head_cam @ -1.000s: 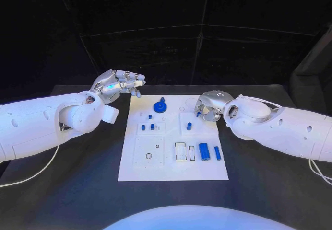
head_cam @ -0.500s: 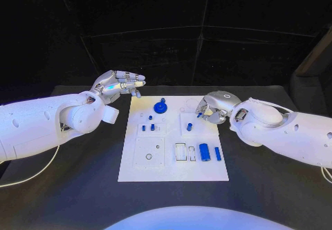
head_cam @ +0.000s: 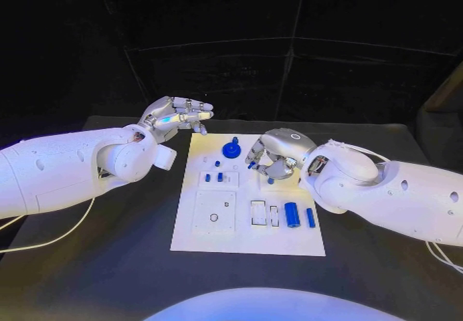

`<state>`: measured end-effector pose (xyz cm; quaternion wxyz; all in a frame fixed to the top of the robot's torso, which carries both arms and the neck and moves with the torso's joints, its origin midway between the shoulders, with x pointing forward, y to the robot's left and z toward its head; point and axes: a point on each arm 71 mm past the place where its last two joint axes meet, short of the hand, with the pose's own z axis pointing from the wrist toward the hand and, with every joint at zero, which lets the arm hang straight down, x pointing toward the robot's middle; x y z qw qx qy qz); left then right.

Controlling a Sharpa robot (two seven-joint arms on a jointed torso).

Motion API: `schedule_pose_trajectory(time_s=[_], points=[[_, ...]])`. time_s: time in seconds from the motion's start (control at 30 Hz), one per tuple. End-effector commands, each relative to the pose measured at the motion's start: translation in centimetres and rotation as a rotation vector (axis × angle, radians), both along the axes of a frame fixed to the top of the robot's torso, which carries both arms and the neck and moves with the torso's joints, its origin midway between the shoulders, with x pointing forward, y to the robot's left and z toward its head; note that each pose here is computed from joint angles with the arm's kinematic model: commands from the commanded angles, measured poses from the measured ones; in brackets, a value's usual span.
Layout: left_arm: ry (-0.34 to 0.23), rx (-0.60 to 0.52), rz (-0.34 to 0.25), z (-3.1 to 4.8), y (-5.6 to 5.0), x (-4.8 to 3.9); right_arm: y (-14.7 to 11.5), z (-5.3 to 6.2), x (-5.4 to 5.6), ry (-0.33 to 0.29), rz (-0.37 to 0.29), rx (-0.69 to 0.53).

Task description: Assemble the parts on the task board

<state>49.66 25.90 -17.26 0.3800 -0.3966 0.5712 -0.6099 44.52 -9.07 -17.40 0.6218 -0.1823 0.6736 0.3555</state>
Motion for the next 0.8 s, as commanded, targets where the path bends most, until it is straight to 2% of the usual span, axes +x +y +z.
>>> schedule_pose_trajectory(time_s=[0.03,0.1,0.23,0.47,0.57,0.8], points=[[-0.017,-0.018,0.005,0.27,-0.1,0.06,1.2,-0.1,-0.2,0.016,0.029,-0.003],[-0.016,-0.018,0.004,0.28,-0.2,0.08,2.1,-0.4,-0.5,0.029,0.052,-0.013],[-0.016,-0.019,0.0,0.28,-0.5,0.13,3.5,-1.9,-1.3,0.068,0.096,-0.047],[-0.015,-0.02,-0.007,0.26,-0.8,0.19,4.8,-4.2,-2.3,0.122,0.136,-0.091],[-0.014,-0.02,-0.008,0.25,-0.9,0.22,5.0,-4.7,-2.6,0.133,0.144,-0.107],[-0.013,-0.021,-0.012,0.24,-1.0,0.26,5.3,-5.1,-2.7,0.139,0.152,-0.125]])
